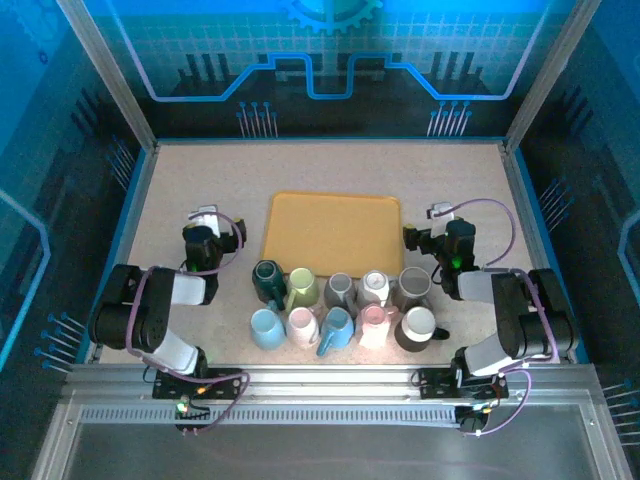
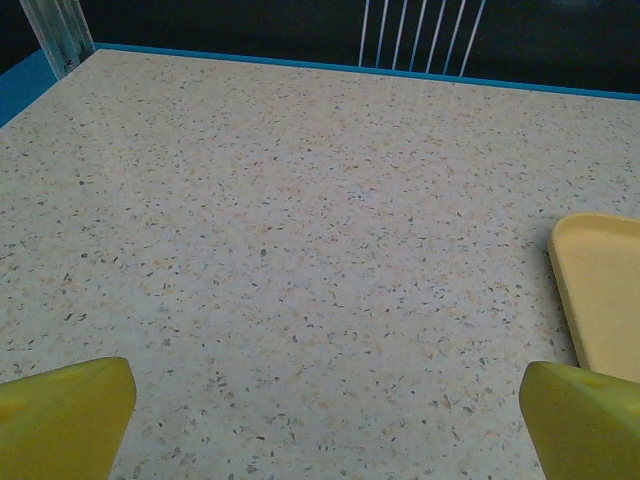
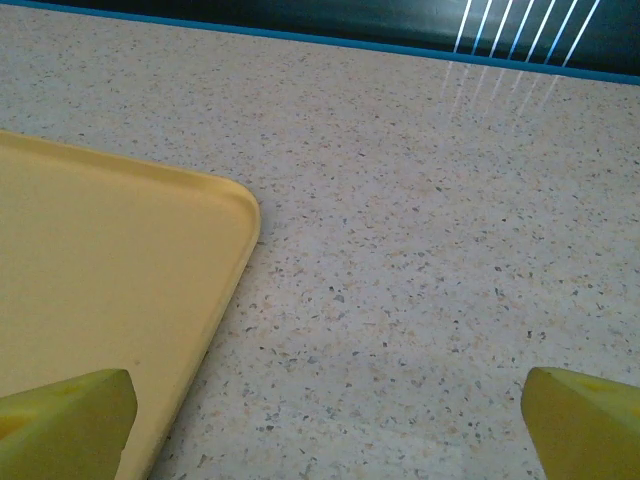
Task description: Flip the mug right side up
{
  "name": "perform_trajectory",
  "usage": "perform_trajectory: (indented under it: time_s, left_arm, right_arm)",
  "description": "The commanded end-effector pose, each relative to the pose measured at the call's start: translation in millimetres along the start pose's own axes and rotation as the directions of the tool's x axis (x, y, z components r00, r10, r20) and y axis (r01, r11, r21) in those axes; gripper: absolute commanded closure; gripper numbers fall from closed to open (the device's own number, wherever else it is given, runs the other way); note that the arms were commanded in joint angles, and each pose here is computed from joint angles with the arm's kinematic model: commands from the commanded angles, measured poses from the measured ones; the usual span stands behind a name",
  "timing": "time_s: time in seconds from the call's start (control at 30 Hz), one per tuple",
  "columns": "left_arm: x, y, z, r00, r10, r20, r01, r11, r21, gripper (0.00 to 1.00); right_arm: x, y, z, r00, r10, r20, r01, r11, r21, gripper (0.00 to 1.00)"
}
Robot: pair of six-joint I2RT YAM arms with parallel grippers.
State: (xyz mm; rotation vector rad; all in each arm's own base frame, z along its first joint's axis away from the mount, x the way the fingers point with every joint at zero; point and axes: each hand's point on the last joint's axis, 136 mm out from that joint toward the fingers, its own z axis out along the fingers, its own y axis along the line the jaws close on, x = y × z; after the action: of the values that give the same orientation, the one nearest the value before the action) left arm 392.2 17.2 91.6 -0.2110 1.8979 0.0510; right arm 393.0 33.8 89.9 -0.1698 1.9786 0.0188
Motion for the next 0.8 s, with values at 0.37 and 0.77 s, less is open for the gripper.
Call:
perform_trajectory:
  time_s: [0.37, 0.77]
  left_arm:
    - [-4.7, -8.5, 1.4, 0.999, 0.031, 0.013, -0.031, 0.999, 0.037, 0.01]
    - [-4.8, -8.6, 1.4, 0.999, 0.032, 0.014, -0.033, 0.999, 0.036, 0.01]
  right_arm:
    - [-6.3, 0.5, 1.7, 1.0, -0.019, 0.025, 0.019, 1.0, 0.006, 0.0]
    - [-6.5, 0.1, 1.8, 1.0, -0.019, 0.024, 0.019, 1.0, 0.006, 0.0]
